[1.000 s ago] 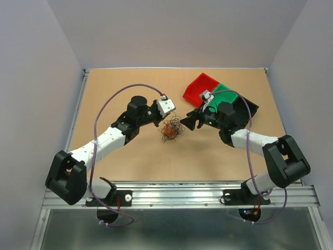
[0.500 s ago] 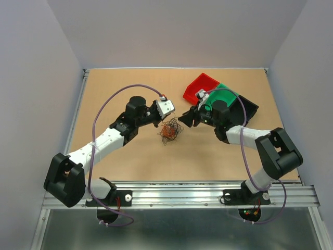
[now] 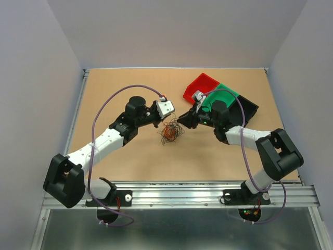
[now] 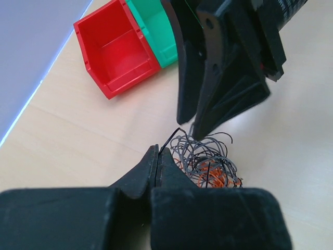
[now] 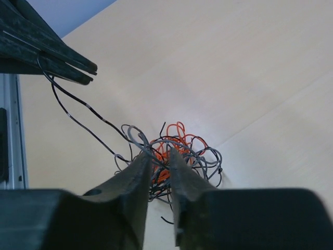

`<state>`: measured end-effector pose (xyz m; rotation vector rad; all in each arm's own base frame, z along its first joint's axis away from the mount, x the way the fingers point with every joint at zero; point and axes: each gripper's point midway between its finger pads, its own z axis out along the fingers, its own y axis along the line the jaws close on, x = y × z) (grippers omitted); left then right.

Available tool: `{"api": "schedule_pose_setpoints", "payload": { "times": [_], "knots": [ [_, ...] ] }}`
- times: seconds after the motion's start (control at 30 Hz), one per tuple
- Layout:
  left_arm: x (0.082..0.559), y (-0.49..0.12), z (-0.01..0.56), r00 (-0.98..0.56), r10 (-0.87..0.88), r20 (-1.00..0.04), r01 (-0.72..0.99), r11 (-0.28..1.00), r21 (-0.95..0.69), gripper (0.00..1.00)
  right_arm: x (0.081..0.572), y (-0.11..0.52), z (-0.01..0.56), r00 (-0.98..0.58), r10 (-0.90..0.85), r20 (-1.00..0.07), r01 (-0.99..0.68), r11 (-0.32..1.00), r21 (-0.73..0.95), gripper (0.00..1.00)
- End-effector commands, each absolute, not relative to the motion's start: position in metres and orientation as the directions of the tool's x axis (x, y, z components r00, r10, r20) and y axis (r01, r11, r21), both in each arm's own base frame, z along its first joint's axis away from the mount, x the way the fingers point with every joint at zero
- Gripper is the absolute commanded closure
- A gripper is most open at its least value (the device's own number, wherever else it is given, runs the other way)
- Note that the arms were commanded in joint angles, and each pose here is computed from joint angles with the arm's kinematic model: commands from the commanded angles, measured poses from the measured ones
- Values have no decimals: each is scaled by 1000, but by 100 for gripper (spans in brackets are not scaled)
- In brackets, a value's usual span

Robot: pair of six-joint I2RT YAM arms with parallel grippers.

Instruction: Untangle the cables

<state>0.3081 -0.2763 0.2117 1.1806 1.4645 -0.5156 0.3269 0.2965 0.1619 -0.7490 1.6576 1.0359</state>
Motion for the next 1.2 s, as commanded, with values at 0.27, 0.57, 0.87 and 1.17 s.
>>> {"api": "schedule_pose_setpoints", "payload": {
  "times": [0.27, 0.57, 0.87, 1.17],
  "knots": [
    [343, -244, 258, 142, 289, -947, 691, 656, 304, 100, 368, 271, 207, -220, 176, -959, -677, 680, 280, 99],
    [396, -73, 317, 126, -85, -988, 185, 981, -61, 100, 370, 140, 235, 5, 446, -895, -107, 890, 443, 99],
    [393, -8, 329, 191, -230, -954, 29, 973, -229, 100, 296, 48, 273, 238, 504, -830, 87, 840, 535, 100],
    [393, 15, 330, 207, -248, -947, -25, 966, -258, 100, 235, 8, 295, 335, 517, -787, 76, 818, 570, 99]
  ]
}}
